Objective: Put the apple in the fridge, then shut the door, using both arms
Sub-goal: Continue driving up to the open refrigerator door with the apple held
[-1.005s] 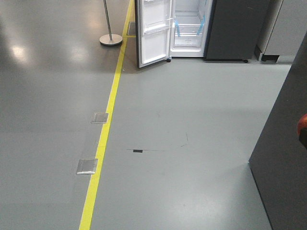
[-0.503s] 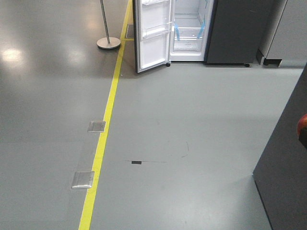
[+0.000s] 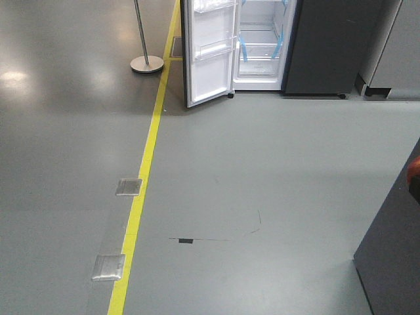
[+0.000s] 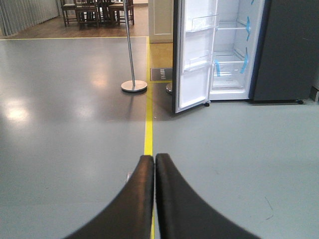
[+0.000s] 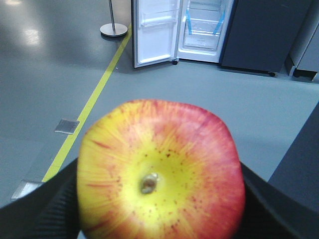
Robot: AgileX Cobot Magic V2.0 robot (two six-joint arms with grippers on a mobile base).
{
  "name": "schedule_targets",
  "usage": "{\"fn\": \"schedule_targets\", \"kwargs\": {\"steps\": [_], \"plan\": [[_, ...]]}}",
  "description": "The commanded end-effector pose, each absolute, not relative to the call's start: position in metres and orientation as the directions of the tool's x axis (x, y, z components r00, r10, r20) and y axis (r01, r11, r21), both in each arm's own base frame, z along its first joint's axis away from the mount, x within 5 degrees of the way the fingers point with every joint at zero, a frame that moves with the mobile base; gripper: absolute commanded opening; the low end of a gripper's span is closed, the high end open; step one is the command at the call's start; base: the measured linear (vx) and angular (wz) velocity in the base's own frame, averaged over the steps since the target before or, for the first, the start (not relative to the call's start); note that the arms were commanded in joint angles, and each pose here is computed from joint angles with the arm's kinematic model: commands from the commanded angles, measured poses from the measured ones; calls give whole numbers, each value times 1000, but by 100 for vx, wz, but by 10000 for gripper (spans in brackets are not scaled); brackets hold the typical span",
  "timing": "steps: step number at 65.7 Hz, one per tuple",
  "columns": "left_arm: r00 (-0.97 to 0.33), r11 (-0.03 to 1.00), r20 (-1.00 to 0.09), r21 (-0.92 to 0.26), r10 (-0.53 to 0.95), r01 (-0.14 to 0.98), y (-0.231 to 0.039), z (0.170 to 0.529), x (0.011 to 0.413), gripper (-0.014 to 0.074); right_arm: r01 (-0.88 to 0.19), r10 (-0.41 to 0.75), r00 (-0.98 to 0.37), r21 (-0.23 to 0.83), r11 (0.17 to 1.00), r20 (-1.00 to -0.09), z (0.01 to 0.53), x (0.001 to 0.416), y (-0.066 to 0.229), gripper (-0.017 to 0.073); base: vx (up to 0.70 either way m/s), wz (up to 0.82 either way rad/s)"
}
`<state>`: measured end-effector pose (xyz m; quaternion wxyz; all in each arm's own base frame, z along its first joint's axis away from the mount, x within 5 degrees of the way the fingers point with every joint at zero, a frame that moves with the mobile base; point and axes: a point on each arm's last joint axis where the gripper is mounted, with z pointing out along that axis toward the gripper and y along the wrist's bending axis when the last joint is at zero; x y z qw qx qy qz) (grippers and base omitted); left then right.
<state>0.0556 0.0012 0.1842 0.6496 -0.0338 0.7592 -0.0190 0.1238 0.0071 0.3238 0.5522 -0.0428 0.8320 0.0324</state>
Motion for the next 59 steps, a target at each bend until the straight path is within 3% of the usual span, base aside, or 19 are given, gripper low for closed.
{"fn": "schedule_targets", "kwargs": {"steps": [1,59], "plan": [[-86,996,-993,-85,-86,-11,0,185,56,-6,-81,-30,-280,-7,997,-960,341,126,5,188,20,-2],[-86,996,-993,-85,-86,-11,0,185,56,-6,-82,-30,-281,-7,997,-959,340,126,5,188,17,-3]]}}
